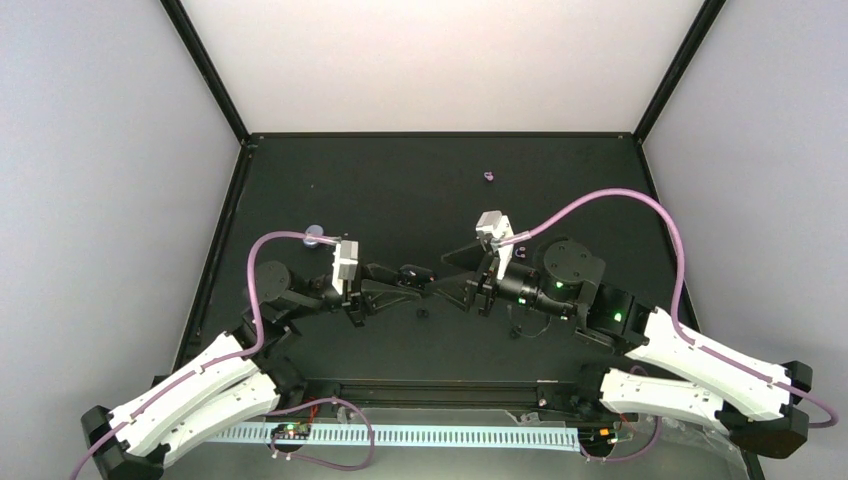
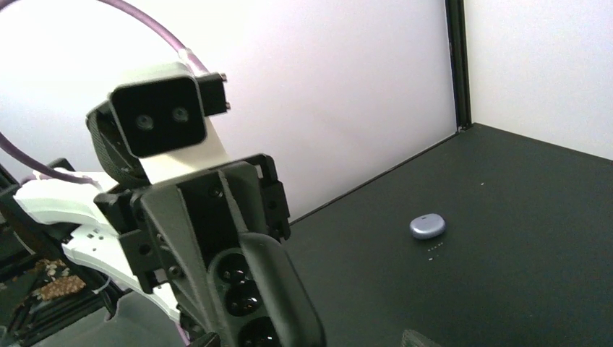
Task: Insert the wireless bluetooth earbuds into the charging case
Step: Open the charging case.
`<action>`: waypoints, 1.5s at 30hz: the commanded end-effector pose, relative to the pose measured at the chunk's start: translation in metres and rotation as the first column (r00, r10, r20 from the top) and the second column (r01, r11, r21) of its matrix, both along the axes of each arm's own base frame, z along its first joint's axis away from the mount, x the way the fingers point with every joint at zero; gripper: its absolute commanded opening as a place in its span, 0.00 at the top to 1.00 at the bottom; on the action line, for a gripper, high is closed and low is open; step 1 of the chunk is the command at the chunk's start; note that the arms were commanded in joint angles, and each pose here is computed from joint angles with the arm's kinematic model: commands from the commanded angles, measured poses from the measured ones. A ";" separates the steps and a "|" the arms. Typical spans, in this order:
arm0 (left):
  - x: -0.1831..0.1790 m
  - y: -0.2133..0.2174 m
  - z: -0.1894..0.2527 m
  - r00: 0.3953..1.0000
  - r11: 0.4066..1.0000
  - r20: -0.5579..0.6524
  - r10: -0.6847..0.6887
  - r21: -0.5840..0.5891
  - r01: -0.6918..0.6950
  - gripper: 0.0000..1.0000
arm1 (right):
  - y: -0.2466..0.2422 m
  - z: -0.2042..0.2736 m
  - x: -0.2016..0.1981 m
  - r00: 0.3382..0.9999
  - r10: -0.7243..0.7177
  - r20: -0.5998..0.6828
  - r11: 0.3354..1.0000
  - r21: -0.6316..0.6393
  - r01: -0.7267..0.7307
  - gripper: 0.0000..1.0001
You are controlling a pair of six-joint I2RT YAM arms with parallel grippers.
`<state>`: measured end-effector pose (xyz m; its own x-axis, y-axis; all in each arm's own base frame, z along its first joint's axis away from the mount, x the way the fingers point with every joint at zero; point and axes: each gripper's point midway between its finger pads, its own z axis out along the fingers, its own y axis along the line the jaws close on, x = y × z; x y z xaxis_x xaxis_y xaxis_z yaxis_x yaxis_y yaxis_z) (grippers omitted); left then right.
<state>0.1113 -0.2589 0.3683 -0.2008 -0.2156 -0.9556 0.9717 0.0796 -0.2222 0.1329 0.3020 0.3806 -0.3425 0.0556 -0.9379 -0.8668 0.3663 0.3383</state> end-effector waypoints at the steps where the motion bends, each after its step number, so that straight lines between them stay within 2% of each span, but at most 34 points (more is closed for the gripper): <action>1: 0.005 0.003 -0.001 0.999 0.999 -0.020 0.041 -0.021 -0.041 0.99 | -0.011 0.017 0.000 0.999 -0.026 0.026 0.999 0.044 0.025 0.35; 9: 0.005 0.003 -0.006 0.998 0.999 -0.040 0.037 -0.016 -0.038 0.98 | -0.010 0.011 0.006 0.998 -0.056 0.026 0.998 0.019 0.056 0.35; 12: 0.006 0.007 -0.010 0.997 0.998 -0.046 0.062 -0.009 -0.062 0.99 | -0.034 0.001 0.031 0.974 -0.227 0.021 0.974 -0.015 0.228 0.34; 15: 0.006 0.009 -0.016 0.996 0.998 -0.058 0.069 -0.008 -0.070 0.98 | -0.059 -0.029 0.058 0.940 -0.334 -0.063 0.942 -0.054 0.331 0.35; 17: 0.004 0.009 -0.021 0.996 0.998 -0.067 0.060 -0.002 -0.060 0.98 | -0.058 -0.038 0.052 0.956 -0.275 -0.099 0.961 -0.035 0.273 0.35; 20: 0.000 0.008 -0.025 0.997 0.999 -0.071 0.036 0.002 -0.036 0.98 | -0.038 -0.031 0.022 0.995 -0.064 -0.075 0.998 0.007 0.065 0.35; 23: -0.007 0.005 -0.025 0.998 1.000 -0.060 -0.013 0.006 0.013 0.98 | -0.026 -0.017 0.001 0.996 0.082 -0.035 0.996 0.039 -0.080 0.35; 27: -0.012 0.000 -0.023 0.996 0.998 -0.058 -0.062 0.021 0.063 0.98 | -0.012 -0.010 -0.013 0.979 0.204 -0.009 0.979 0.019 -0.204 0.36; 32: -0.016 -0.002 -0.019 0.994 0.995 -0.047 -0.098 0.016 0.098 0.98 | 0.002 -0.016 -0.013 0.972 0.235 -0.018 0.972 -0.027 -0.235 0.41; 39: -0.018 -0.003 -0.016 0.993 0.993 -0.039 -0.112 0.022 0.113 0.99 | 0.012 -0.021 -0.008 0.970 0.241 -0.039 0.970 -0.031 -0.243 0.55; 45: -0.017 -0.005 -0.015 0.992 0.993 -0.039 -0.118 0.023 0.119 0.98 | 0.020 -0.020 -0.011 0.965 0.260 -0.040 0.965 -0.032 -0.262 0.62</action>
